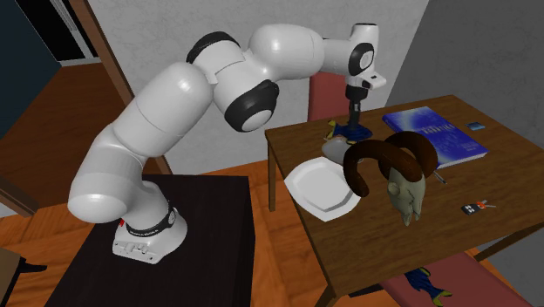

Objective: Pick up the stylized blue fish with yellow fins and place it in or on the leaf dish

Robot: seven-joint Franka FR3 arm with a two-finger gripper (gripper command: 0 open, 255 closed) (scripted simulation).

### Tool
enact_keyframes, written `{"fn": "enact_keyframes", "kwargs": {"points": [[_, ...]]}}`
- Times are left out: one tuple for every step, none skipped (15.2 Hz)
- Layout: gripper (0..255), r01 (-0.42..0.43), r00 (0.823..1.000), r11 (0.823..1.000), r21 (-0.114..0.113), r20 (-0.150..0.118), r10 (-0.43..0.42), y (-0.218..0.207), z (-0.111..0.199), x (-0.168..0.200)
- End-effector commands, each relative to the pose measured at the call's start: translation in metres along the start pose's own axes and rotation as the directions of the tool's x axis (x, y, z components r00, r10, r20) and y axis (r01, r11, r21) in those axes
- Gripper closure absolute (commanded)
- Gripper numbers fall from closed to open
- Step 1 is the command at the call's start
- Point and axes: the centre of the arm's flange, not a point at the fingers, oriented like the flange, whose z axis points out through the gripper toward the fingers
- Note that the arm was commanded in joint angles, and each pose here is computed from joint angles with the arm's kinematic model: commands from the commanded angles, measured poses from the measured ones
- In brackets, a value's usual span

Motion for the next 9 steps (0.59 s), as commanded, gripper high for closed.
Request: {"fn": "enact_keyframes", "kwargs": {"points": [[255,0.0,1.0,1.0,0.0,-0.001,0.0,-0.001,0.012,0.0],[255,0.0,1.0,1.0,0.0,-0.001,0.0,-0.002,0.017,-0.001],[255,0.0,1.0,1.0,0.0,-0.001,0.0,-0.002,0.022,-0.002],[255,0.0,1.0,1.0,0.0,-0.001,0.0,-0.003,0.027,-0.003],[255,0.0,1.0,1.0,0.0,-0.001,0.0,-0.004,0.032,-0.003],[255,0.0,1.0,1.0,0.0,-0.001,0.0,-0.004,0.038,-0.004],[255,0.0,1.0,1.0,0.0,-0.001,0.0,-0.005,0.043,-0.005],[255,0.0,1.0,1.0,0.0,-0.001,0.0,-0.005,0.048,-0.005],[255,0.0,1.0,1.0,0.0,-0.001,0.0,-0.006,0.053,-0.006]]}}
